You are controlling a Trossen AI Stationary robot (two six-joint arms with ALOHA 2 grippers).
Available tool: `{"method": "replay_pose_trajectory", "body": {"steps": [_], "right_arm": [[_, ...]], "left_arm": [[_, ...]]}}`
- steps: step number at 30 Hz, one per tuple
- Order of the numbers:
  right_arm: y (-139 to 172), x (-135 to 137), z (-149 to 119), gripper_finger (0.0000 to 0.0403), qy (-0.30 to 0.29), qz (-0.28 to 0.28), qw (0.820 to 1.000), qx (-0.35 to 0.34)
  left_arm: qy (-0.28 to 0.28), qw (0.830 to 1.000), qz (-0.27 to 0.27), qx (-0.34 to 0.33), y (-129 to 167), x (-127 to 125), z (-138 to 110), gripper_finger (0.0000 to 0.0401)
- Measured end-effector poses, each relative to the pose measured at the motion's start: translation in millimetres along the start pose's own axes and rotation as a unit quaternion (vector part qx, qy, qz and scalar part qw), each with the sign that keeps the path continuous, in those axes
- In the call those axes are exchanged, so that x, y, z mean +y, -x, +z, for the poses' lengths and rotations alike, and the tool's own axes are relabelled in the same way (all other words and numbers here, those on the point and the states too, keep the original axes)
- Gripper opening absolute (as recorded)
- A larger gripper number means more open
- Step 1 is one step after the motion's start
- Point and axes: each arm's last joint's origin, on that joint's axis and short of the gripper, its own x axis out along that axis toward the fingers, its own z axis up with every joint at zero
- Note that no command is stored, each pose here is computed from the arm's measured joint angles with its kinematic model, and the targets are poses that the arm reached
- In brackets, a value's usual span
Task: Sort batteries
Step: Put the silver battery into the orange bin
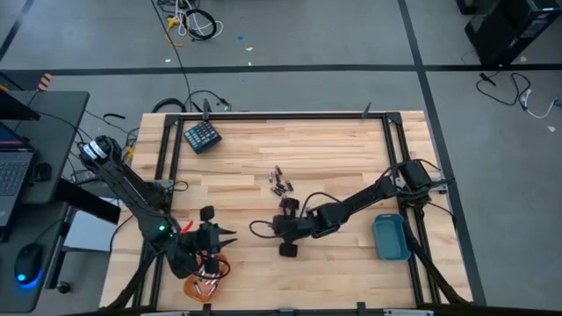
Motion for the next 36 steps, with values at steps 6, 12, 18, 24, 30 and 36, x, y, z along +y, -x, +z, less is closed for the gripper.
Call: {"method": "replay_pose_trajectory", "body": {"steps": [6, 12, 18, 24, 30, 36], "right_arm": [[8, 8, 32, 0.0004, 0.042, 0.016, 0.996, -0.078], [23, 15, 66, 0.0004, 0.094, 0.019, 0.985, -0.145], [31, 22, 78, 0.0004, 0.125, 0.021, 0.978, -0.166], [32, 23, 78, 0.0003, 0.124, 0.022, 0.978, -0.168], [32, 22, 78, 0.0002, 0.125, 0.021, 0.978, -0.166], [32, 23, 78, 0.0002, 0.125, 0.022, 0.978, -0.165]], "left_arm": [[0.022, 0.999, -0.012, -0.030, -14, 4, -22, 0.0076], [0.061, 0.995, -0.024, -0.080, -24, 12, -31, 0.0076], [0.055, 0.993, -0.021, -0.107, -28, 16, -30, 0.0076], [0.042, 0.990, -0.027, -0.134, -30, 17, -20, 0.0076], [0.032, 0.988, -0.047, -0.147, -29, 16, -16, 0.0076], [0.037, 0.987, -0.054, -0.147, -29, 15, -16, 0.0076]]}}
